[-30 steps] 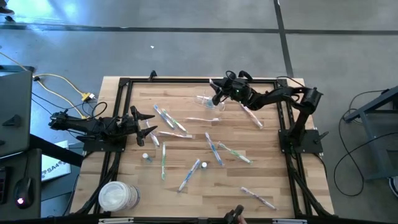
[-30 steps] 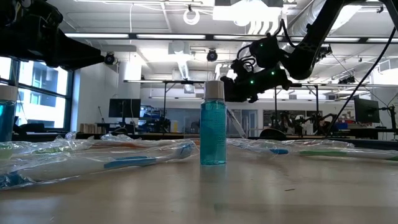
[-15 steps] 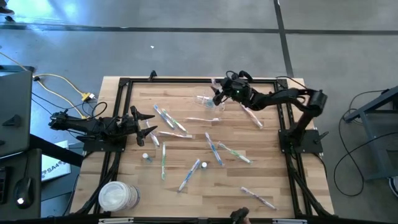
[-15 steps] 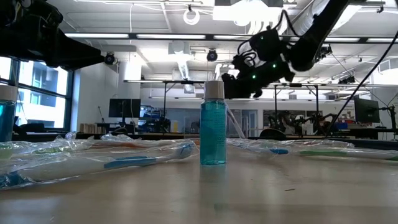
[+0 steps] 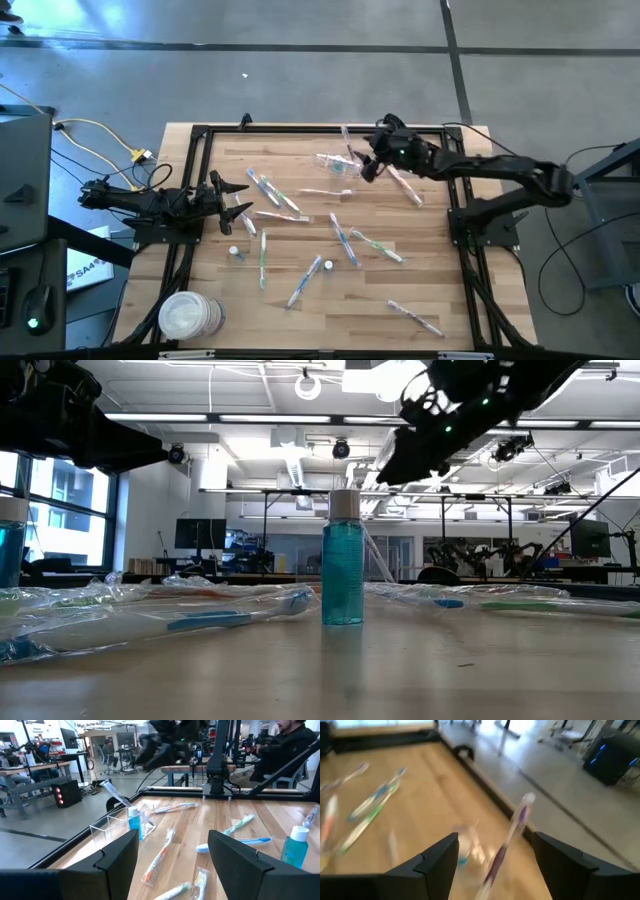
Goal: Pick & Place toothbrushing station
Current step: Put the right blue mouthwash into the transparent organizer
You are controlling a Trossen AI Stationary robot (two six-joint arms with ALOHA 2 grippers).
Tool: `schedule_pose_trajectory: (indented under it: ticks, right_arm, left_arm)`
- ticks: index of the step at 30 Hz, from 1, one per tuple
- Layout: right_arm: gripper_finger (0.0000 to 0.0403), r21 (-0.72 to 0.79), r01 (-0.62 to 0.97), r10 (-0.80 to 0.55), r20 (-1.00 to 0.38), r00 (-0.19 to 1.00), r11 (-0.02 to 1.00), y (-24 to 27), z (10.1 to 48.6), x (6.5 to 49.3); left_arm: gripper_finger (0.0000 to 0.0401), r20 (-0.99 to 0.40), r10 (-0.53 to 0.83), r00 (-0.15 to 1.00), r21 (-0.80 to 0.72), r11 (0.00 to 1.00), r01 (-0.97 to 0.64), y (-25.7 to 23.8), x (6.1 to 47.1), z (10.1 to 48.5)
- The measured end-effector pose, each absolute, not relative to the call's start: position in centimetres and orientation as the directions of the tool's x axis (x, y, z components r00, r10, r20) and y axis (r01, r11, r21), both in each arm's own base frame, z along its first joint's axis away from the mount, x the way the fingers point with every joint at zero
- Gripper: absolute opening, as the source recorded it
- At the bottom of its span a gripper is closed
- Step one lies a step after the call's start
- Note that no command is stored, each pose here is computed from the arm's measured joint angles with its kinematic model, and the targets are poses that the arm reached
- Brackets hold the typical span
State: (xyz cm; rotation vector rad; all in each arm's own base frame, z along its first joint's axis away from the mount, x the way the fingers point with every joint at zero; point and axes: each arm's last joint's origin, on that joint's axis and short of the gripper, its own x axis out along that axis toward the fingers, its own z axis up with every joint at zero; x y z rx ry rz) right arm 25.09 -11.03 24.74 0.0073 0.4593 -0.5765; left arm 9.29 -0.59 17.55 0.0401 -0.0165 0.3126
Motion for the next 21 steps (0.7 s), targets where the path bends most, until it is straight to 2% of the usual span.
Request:
schedule_pose_trajectory:
  ticks: [10,13,16,19,21]
  right_arm:
    - [0.0247,0.018,0.556,-0.414,-0.648,0.639,0.831,-8.1,24.9,21.4]
    - [0.0247,0.12,0.523,-0.282,-0.73,0.622,0.844,-7.4,24.2,20.9]
    - [0.0247,0.28,0.445,-0.065,-0.784,0.617,0.851,-6.6,23.6,20.5]
    - [0.0247,0.408,0.332,0.136,-0.78,0.61,0.85,-5.3,23.3,20.6]
    - [0.0247,0.449,0.266,0.213,-0.765,0.608,0.853,-4.3,23.4,20.8]
  left_arm:
    - [0.0239,0.023,0.307,0.951,0.034,0.951,-0.308,-0.6,9.3,17.6]
    - [0.0239,0.023,0.307,0.951,0.034,0.951,-0.308,-0.6,9.3,17.6]
    - [0.0239,0.023,0.307,0.951,0.033,0.951,-0.308,-0.6,9.3,17.6]
    - [0.0239,0.023,0.307,0.951,0.031,0.951,-0.308,-0.6,9.3,17.6]
    - [0.0239,0.023,0.307,0.951,0.032,0.951,-0.308,-0.6,9.3,17.6]
